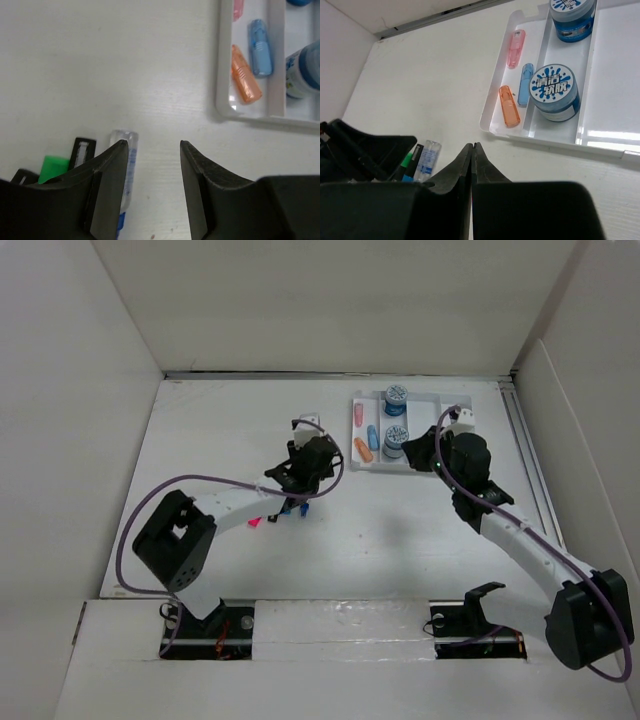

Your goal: Organize the desk

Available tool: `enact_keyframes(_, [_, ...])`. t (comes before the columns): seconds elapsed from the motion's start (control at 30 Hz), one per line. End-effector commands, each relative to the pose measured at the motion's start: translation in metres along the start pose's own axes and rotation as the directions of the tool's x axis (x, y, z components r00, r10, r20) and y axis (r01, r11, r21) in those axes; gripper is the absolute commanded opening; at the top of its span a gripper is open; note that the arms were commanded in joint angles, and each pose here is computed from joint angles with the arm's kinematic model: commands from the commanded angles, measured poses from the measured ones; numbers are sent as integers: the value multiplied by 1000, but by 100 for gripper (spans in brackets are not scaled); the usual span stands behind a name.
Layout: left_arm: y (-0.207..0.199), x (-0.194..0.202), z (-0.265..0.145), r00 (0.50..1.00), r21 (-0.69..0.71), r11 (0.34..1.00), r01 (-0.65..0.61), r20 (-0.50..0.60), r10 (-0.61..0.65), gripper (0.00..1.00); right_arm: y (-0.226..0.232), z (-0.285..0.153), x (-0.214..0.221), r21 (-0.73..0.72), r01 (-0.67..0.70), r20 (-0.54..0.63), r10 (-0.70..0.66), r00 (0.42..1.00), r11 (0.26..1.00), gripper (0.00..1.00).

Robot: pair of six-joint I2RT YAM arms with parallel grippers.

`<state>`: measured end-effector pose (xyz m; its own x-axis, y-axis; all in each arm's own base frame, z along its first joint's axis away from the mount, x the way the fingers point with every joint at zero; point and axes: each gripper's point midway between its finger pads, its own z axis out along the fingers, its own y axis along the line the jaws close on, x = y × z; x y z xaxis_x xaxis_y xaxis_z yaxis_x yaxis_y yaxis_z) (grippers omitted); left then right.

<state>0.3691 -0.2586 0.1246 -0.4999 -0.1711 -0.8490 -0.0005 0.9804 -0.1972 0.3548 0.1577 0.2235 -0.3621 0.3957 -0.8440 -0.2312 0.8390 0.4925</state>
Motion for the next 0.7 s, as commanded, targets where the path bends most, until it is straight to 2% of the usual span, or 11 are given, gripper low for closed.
enact_keyframes(0.0, [25, 21, -16, 999, -25, 999, 30, -32, -30, 42, 11, 5, -13, -34, 20, 47, -19, 999, 999, 4])
enact_keyframes(0.03, [27, 26, -18, 998, -20, 999, 33, -44, -34, 42, 16, 7, -9, -50, 24, 33, -22, 999, 998, 8])
enact_keyframes(0.07, [34, 38, -19, 998, -28, 999, 22, -66, -23, 42, 17, 8, -8, -54, 27, 26, -25, 999, 998, 21])
enact_keyframes(0.17, [42, 48, -17, 996, -55, 998, 2, -83, -7, 42, 19, 13, -2, -47, 39, 9, -38, 999, 998, 43])
enact_keyframes(0.2, [47, 52, -13, 996, -90, 996, -14, -89, 6, 42, 17, 15, -1, -39, 42, 6, -41, 999, 998, 46])
enact_keyframes(0.3, [51, 55, -6, 995, -131, 991, -37, -92, 25, 39, 19, 15, 0, -52, 45, -1, -45, 999, 998, 48])
enact_keyframes(0.5, [42, 64, 12, 992, -129, 989, -71, -117, 56, 32, 19, 15, -1, -39, 51, 10, -51, 999, 998, 48])
enact_keyframes(0.67, [43, 77, 22, 984, -148, 983, -108, -156, 85, 31, 13, 12, -5, 0, 52, 30, -52, 998, 999, 48])
